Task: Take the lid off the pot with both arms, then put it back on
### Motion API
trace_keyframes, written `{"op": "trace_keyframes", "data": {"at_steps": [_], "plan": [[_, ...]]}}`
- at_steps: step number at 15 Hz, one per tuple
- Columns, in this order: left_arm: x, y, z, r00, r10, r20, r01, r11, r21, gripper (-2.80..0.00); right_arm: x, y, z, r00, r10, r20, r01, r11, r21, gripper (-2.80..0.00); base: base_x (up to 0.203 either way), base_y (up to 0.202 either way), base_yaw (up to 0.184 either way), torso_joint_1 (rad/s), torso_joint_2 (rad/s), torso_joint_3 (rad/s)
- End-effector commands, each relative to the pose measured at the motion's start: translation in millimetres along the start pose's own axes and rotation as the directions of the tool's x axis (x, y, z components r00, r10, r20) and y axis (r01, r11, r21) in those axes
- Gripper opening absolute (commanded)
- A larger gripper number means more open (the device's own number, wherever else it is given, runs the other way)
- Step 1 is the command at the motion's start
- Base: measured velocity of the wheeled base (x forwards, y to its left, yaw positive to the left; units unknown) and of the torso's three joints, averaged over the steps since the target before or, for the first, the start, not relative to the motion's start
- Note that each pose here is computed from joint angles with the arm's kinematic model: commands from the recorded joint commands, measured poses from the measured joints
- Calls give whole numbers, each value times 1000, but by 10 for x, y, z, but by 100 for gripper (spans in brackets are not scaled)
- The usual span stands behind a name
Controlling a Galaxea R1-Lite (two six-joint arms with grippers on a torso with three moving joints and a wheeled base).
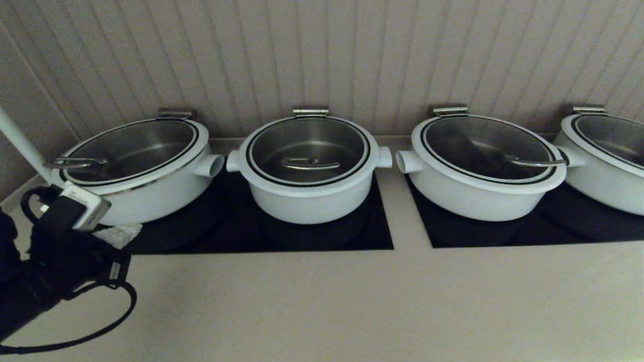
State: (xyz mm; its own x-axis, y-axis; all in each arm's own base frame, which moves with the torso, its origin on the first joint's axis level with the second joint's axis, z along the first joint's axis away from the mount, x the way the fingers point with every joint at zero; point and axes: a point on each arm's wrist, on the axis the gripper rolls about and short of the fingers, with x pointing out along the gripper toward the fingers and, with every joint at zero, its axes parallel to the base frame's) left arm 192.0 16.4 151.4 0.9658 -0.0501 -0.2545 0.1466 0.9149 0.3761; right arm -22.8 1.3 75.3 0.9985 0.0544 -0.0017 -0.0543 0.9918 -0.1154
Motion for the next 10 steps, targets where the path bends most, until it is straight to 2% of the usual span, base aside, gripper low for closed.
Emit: {"op": "trace_keyframes", "data": {"at_steps": [1,3,6,8,10], "plan": [[-73,-14,-19,1000,6,8,-6,1000,-12,-280,1,0,1,1000,1,-1,-1,1000,-1,-280,0,0,0,0,0,0],[-137,-36,-44,1000,11,8,-11,999,-51,-280,1,0,1,1000,1,-1,-1,1000,-1,-280,0,0,0,0,0,0],[-395,-104,-95,999,24,43,-20,997,-76,-280,1,0,1,1000,1,-1,-1,1000,-1,-280,0,0,0,0,0,0],[-576,-182,-189,998,22,51,-16,993,-118,-280,1,0,1,1000,1,-1,-1,1000,-1,-280,0,0,0,0,0,0],[-740,-243,-257,997,31,75,-21,991,-131,-280,1,0,1,1000,1,-1,-1,1000,-1,-280,0,0,0,0,0,0]]}}
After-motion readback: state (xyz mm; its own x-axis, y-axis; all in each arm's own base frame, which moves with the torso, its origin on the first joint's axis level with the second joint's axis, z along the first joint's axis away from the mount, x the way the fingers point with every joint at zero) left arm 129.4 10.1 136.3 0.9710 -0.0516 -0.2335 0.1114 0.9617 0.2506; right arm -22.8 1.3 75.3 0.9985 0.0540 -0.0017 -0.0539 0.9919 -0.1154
